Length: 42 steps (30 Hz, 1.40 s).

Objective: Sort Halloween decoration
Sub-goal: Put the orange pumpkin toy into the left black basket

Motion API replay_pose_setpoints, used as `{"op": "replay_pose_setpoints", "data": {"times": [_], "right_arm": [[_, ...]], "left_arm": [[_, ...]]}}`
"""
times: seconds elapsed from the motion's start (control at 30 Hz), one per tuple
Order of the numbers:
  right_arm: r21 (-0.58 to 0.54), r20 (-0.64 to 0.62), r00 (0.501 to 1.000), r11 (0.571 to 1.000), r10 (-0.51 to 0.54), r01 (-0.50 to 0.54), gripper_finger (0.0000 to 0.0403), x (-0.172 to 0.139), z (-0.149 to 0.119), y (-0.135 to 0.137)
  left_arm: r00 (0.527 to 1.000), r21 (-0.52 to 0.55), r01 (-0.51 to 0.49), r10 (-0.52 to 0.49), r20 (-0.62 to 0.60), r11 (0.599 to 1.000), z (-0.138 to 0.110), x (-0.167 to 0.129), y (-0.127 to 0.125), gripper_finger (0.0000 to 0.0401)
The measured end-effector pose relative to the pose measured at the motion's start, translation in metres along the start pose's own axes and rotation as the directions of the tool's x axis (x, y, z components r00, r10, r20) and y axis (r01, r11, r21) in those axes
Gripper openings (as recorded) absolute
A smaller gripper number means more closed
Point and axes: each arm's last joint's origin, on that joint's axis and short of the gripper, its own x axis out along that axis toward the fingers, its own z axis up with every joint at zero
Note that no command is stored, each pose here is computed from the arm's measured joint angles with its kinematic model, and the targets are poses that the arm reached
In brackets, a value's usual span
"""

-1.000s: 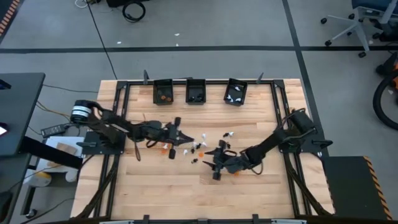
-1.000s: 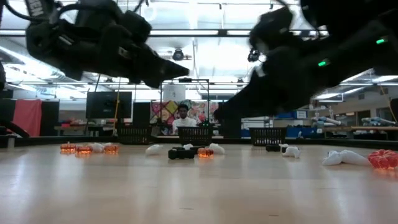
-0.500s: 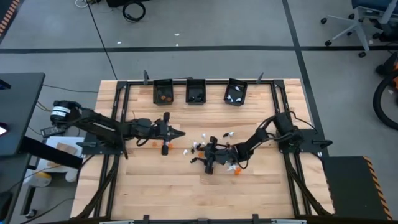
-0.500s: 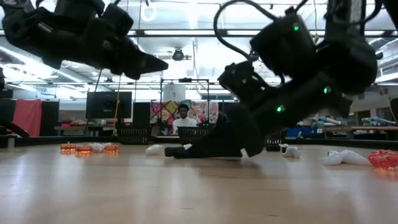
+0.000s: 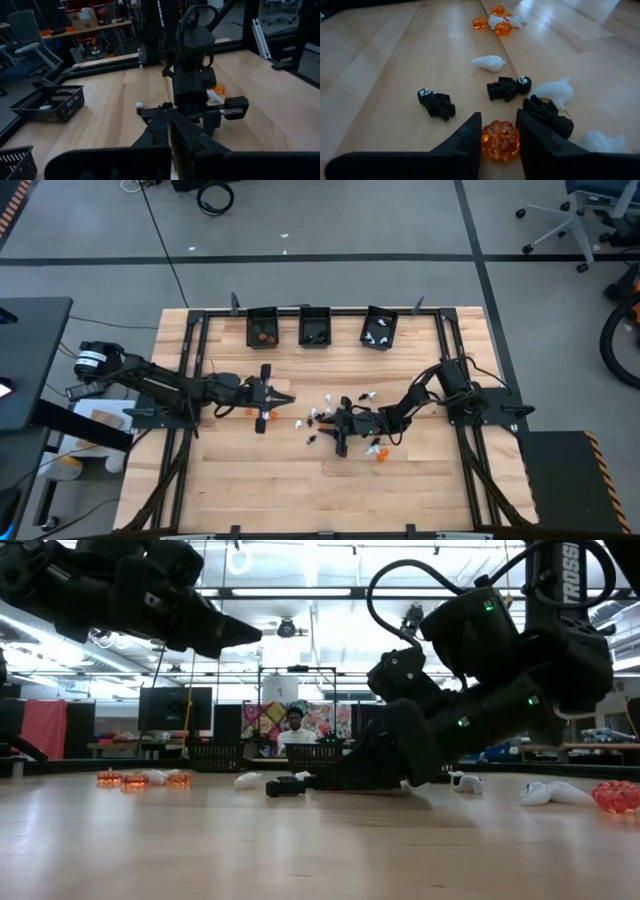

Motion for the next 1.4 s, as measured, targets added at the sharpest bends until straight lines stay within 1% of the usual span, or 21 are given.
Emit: {"op": "replay_pose_setpoints", "data": {"times": [0.2,0.33,0.57,0.7,0.77,0.87,1.0,1.1,1.23,1.3,1.4], "right_arm": [[-0.004,-0.003,1.0,1.0,0.006,-0.006,0.01,0.0,-0.001,0.0],[-0.005,0.001,1.0,1.0,0.008,-0.008,0.0106,-0.001,0.003,0.0],[-0.025,-0.031,1.0,1.0,-0.006,0.005,0.0107,-0.006,0.02,-0.008],[-0.014,-0.028,0.999,1.0,-0.025,0.024,0.0107,-0.001,0.042,-0.015],[-0.021,-0.05,0.998,0.999,-0.027,0.026,0.0107,0.005,0.051,-0.02],[-0.031,-0.076,0.997,0.999,-0.022,0.019,0.0107,0.016,0.067,-0.027],[-0.029,-0.095,0.996,1.0,0.0,-0.003,0.0107,0.031,0.095,-0.035],[-0.021,-0.117,0.993,1.0,0.005,-0.007,0.0107,0.04,0.116,-0.042],[-0.041,-0.131,0.991,0.999,0.002,-0.007,0.0107,0.048,0.144,-0.05],[-0.049,-0.133,0.991,0.999,-0.013,0.007,0.0108,0.051,0.157,-0.056],[-0.037,-0.111,0.994,0.999,-0.004,0.0,0.0108,0.054,0.18,-0.069]], "left_arm": [[1.0,0.001,-0.002,0.002,-0.005,1.0,0.0,0.0,0.0,0.0],[0.998,-0.002,-0.004,0.004,-0.055,1.0,-0.004,-0.002,0.0,0.0],[0.989,-0.01,-0.102,0.1,-0.107,0.995,0.003,-0.017,0.005,0.0],[0.977,0.003,-0.15,0.148,-0.154,0.989,0.005,-0.027,0.007,0.0],[0.966,0.016,-0.179,0.179,-0.186,0.984,0.003,-0.031,0.008,0.0],[0.947,0.042,-0.193,0.198,-0.252,0.98,-0.001,-0.035,0.009,0.0],[0.922,0.039,-0.197,0.199,-0.332,0.98,-0.009,-0.038,0.008,0.0],[0.897,0.041,-0.259,0.257,-0.361,0.965,-0.011,-0.042,0.01,0.0],[0.871,0.035,-0.327,0.315,-0.377,0.944,-0.009,-0.051,0.012,0.0],[0.874,0.004,-0.344,0.322,-0.363,0.939,-0.006,-0.057,0.014,0.0],[0.886,-0.036,-0.356,0.325,-0.329,0.934,0.001,-0.068,0.015,0.0]]}}
